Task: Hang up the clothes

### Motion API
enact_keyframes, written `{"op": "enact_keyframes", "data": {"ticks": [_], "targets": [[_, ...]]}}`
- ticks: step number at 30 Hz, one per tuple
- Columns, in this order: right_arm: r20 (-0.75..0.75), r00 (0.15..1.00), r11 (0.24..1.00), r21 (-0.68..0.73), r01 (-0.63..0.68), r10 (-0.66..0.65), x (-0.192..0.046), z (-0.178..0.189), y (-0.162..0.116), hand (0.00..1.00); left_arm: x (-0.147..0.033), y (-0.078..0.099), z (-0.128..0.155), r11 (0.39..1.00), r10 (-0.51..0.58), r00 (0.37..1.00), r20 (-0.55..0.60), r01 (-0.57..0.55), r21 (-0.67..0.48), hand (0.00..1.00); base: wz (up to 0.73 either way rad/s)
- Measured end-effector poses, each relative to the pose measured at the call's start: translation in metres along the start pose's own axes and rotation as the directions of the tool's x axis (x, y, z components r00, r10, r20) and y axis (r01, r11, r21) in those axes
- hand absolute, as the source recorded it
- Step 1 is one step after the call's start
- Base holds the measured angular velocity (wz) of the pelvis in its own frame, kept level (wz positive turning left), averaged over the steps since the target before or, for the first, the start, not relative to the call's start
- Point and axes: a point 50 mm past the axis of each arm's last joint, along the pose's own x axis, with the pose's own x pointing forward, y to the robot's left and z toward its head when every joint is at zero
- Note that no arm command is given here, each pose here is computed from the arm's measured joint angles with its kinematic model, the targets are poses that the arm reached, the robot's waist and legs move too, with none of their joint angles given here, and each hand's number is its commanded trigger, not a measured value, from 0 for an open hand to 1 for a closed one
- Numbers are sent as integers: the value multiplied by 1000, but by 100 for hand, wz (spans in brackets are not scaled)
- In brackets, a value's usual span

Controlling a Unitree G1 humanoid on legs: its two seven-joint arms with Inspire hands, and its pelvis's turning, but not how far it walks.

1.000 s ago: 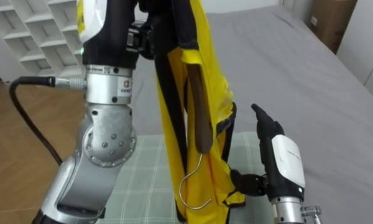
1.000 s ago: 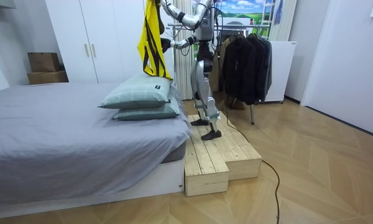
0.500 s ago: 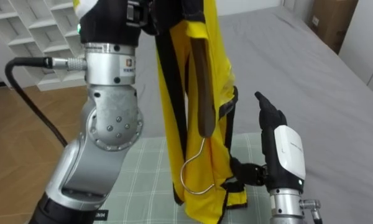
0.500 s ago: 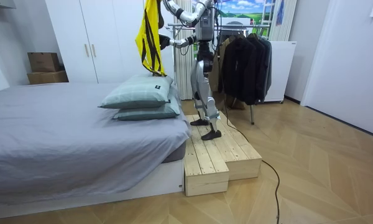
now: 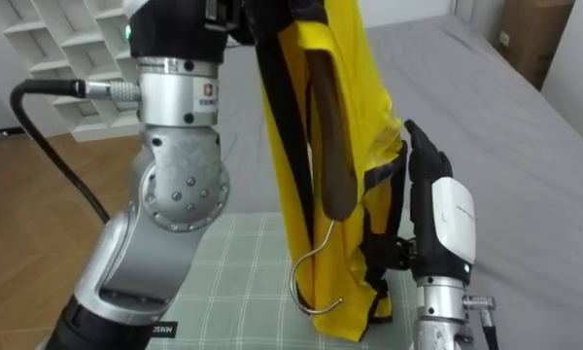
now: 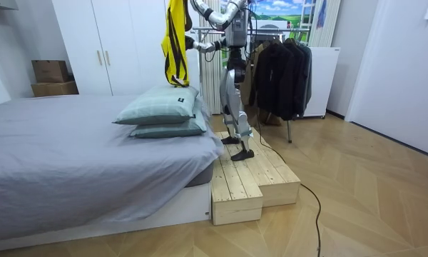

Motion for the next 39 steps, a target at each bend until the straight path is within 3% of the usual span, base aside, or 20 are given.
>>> {"op": "enact_keyframes", "data": {"ticks": [7,31,32,33,39], "targets": [[31,999,1000,11,17,-17,6,7,1,0,9,-7,15,999,-11,998,67,14,-32,100,0],[-21,1000,999,46,1,0,8,3,5,0,-19,-55,38,955,-275,951,145,288,-78,100,0],[-22,1000,999,45,0,1,8,3,5,24,-20,-57,40,951,-284,947,147,298,-82,100,0],[-22,1000,999,45,0,1,8,3,5,100,-21,-58,41,949,-288,946,148,302,-87,100,0],[-67,998,996,84,8,-2,8,1,6,100,-25,-62,43,940,-316,937,148,331,-88,100,0]]}}
